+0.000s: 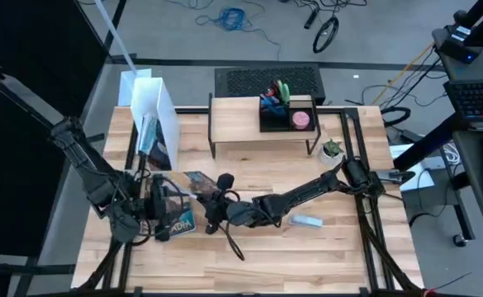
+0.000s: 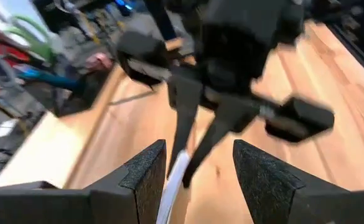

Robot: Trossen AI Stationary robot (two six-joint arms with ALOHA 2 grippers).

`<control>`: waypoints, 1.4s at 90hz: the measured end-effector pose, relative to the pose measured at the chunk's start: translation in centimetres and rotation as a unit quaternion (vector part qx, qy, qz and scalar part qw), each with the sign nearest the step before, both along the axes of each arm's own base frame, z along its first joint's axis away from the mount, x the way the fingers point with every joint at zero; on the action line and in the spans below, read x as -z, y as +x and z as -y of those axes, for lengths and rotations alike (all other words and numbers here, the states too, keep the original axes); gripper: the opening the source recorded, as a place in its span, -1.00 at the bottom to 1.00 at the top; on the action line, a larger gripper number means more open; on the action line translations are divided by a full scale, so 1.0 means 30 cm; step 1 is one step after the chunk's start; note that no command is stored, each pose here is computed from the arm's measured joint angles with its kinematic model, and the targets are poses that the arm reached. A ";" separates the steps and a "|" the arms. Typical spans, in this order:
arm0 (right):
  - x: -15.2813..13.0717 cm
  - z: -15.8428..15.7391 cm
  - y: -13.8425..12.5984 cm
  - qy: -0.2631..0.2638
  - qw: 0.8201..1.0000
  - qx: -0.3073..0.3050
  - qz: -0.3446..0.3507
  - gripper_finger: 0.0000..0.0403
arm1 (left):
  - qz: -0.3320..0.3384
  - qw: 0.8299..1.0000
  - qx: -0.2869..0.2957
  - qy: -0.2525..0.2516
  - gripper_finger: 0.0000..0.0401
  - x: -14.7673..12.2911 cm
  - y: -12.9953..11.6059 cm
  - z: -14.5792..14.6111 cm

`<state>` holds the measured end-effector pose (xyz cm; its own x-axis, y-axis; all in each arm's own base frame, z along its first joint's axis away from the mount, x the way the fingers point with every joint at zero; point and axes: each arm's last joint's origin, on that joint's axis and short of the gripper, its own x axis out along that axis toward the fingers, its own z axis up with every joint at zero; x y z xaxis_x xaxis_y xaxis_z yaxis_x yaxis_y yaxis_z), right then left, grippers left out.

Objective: Stock shelves
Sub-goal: Put the brown book into the white bookshelf

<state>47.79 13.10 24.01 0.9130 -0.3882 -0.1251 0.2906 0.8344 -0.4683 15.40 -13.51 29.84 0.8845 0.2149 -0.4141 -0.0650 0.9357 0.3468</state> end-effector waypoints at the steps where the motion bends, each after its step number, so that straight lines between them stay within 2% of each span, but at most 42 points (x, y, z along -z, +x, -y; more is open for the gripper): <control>1: 0.000 0.000 0.000 0.000 1.000 0.000 0.000 -0.98 | -0.003 1.000 -0.002 0.000 -0.14 0.002 0.000 -0.002; 17: -0.002 0.005 0.001 0.001 1.000 0.004 0.004 -0.98 | -0.023 0.999 -0.034 -0.003 -0.14 0.021 -0.005 -0.027; 38: -0.004 -0.020 -0.004 -0.016 1.000 -0.018 0.000 -0.98 | -0.043 0.998 -0.047 0.009 -0.14 0.031 0.003 -0.051; 49: -0.008 -0.033 -0.006 -0.014 1.000 -0.026 0.006 -0.98 | -0.067 0.997 -0.034 -0.005 -0.18 0.037 0.010 -0.058; 57: -0.010 -0.033 -0.005 -0.014 1.000 -0.026 0.009 -0.98 | -0.091 0.995 -0.026 -0.017 -0.31 0.047 0.021 -0.065; 64: -0.013 -0.033 -0.004 -0.011 0.999 -0.033 0.015 -0.98 | -0.108 0.994 -0.023 -0.022 -0.51 0.058 0.035 -0.066; 73: -0.012 -0.035 -0.004 -0.011 0.999 -0.039 0.013 -0.98 | -0.128 0.992 -0.005 -0.006 -0.85 0.069 0.044 -0.062; 79: -0.009 -0.039 -0.006 -0.011 0.999 -0.040 0.009 -0.95 | -0.136 0.991 0.010 0.005 -0.94 0.073 0.048 -0.057; 92: -0.034 -0.066 -0.040 0.003 0.999 -0.046 -0.020 -0.69 | -0.151 0.987 0.037 0.043 -0.97 0.079 0.049 -0.054; 102: -0.066 -0.088 -0.099 0.022 0.996 -0.044 -0.078 -0.38 | -0.153 0.986 0.057 0.038 -0.98 0.055 0.051 -0.048; 115: -0.016 -0.096 -0.150 0.089 0.984 -0.019 -0.156 -0.06 | -0.135 0.987 0.088 0.025 -0.98 0.004 0.045 -0.022; 121: 0.015 -0.096 -0.141 0.114 0.981 -0.013 -0.156 0.01 | -0.130 0.985 0.106 0.032 -0.98 -0.010 0.040 -0.010; 126: 0.054 -0.098 -0.133 0.116 0.980 -0.004 -0.163 0.05 | -0.127 0.985 0.114 0.032 -0.98 -0.020 0.037 -0.004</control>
<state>43.80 16.04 22.40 0.8133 -0.3073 -0.4940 0.1495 0.9310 -0.3330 16.50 -13.40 30.45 0.7824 0.0558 -0.6203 0.2404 0.8918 0.3834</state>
